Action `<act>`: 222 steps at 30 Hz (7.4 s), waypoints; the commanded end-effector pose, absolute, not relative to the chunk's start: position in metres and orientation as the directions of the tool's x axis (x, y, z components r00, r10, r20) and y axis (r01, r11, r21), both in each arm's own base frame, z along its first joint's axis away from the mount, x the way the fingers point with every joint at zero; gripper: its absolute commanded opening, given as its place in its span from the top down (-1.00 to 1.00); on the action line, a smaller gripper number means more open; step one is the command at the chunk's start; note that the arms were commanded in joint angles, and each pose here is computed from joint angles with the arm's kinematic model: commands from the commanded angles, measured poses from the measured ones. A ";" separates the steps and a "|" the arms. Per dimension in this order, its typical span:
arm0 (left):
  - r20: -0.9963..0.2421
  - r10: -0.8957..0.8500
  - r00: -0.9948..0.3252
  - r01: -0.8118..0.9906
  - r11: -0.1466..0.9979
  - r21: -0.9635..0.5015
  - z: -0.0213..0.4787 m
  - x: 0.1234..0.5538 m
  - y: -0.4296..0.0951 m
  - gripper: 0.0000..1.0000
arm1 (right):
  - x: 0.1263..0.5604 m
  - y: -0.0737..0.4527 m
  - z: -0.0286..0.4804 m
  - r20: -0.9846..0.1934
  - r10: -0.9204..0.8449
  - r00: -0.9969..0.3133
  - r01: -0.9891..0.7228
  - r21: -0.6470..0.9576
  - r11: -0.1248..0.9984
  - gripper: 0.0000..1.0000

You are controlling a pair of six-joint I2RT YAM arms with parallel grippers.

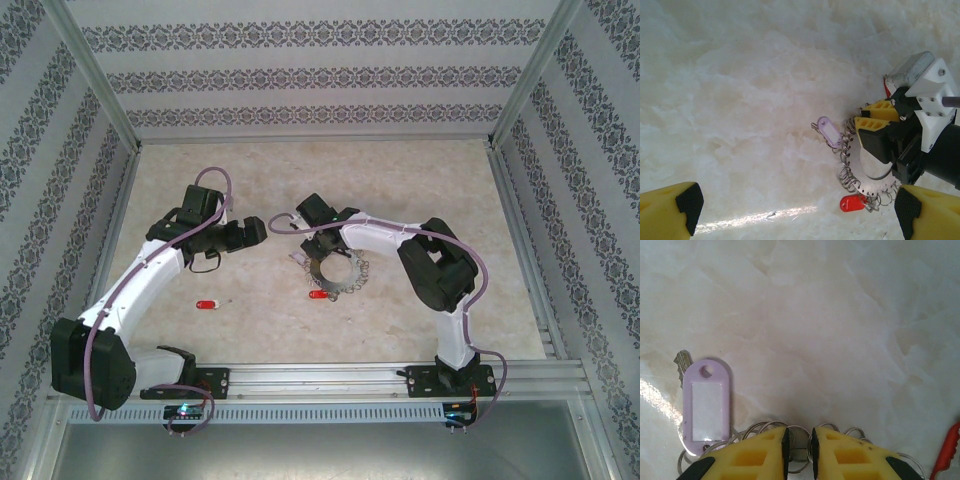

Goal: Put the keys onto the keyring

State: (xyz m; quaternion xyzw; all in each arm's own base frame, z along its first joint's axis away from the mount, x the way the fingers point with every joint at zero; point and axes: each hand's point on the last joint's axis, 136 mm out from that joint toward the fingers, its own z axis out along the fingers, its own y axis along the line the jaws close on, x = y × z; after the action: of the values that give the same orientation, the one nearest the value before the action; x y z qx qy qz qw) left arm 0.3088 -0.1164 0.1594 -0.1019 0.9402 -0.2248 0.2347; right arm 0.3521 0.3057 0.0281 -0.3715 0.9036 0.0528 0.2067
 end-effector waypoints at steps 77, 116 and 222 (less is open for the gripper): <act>-0.362 -0.296 -0.884 -0.113 0.887 -0.449 0.143 0.305 -0.111 -0.99 | 0.352 0.306 0.035 -0.404 -0.545 -0.735 -0.629 0.106 0.770 0.56; -0.355 -0.295 -0.887 -0.115 0.886 -0.449 0.140 0.305 -0.112 -0.99 | 0.356 0.292 0.019 -0.340 -0.626 -0.702 -0.651 -0.050 0.757 0.40; -0.332 -0.298 -0.895 -0.128 0.884 -0.450 0.130 0.306 -0.114 -0.99 | 0.360 0.281 0.015 -0.180 -0.835 -0.519 -0.668 -0.525 0.528 0.72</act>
State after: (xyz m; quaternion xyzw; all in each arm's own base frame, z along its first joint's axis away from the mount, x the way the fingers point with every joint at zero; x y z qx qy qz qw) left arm 0.3054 -0.1123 0.1314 -0.1109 0.9514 -0.2038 0.2025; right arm 0.3634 0.2844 0.0225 -0.4374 0.8531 -0.1784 0.2215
